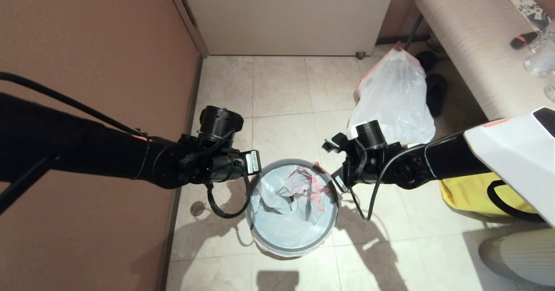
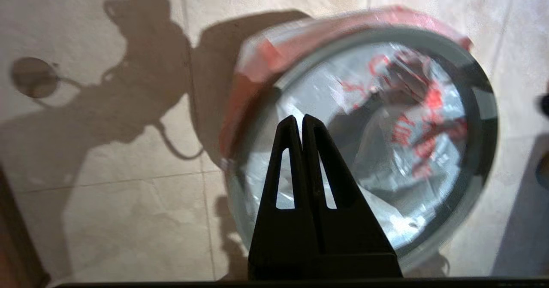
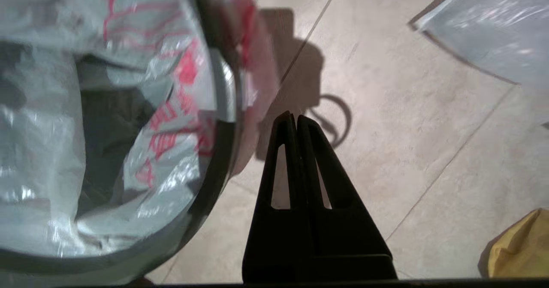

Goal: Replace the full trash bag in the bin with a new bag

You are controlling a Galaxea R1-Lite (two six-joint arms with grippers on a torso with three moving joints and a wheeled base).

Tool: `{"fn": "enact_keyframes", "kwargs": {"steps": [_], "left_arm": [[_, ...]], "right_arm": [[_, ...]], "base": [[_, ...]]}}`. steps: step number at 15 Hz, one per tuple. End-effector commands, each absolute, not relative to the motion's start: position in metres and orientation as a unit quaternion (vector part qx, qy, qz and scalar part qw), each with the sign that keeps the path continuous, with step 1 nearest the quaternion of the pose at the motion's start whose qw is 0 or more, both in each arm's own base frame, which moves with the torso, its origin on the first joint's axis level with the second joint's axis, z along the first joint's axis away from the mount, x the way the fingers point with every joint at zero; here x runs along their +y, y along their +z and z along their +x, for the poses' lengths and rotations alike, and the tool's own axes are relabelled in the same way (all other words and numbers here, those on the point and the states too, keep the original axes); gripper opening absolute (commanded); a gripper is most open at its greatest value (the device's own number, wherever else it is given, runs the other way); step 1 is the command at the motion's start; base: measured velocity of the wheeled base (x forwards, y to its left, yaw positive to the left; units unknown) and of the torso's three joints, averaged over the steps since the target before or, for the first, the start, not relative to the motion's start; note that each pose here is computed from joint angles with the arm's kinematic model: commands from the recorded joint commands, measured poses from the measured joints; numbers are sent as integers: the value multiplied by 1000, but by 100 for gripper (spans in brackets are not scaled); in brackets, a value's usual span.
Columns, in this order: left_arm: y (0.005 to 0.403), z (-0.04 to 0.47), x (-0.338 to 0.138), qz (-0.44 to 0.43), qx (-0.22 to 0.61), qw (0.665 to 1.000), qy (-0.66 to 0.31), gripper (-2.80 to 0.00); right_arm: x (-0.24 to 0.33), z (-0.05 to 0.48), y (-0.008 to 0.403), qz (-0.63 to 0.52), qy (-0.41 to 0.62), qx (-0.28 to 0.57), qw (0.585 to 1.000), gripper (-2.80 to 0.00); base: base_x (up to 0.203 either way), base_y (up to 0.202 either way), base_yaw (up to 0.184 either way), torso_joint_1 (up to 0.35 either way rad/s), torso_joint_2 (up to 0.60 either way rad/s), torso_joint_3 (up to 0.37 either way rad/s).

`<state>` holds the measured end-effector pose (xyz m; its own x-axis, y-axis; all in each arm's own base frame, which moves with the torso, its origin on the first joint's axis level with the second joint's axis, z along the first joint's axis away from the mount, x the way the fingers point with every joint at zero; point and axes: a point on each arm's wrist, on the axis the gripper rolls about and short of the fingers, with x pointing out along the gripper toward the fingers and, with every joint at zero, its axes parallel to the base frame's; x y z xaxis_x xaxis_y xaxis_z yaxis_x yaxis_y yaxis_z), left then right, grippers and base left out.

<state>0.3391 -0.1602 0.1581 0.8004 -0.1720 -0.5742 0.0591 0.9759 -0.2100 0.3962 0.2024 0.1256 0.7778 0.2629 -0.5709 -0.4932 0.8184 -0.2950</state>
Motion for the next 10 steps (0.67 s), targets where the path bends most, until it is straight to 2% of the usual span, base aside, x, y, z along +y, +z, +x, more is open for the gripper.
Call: {"fn": "enact_keyframes", "kwargs": {"steps": [1, 6, 8, 10], "left_arm": [[168, 344, -147, -97, 294, 950, -39, -280], [187, 354, -68, -43, 262, 963, 41, -280], [211, 336, -64, -55, 236, 969, 36, -280], [235, 308, -66, -73, 211, 974, 24, -280]], "right_arm": [[198, 394, 163, -195, 190, 220, 937, -280], [159, 367, 230, -100, 110, 216, 965, -280], [134, 350, 243, -79, 49, 241, 966, -280], [111, 338, 238, -80, -32, 268, 960, -280]], "base": [[0, 0, 0, 0, 0, 0], [0, 0, 0, 0, 0, 0], [0, 0, 0, 0, 0, 0], [0, 0, 0, 0, 0, 0]]}}
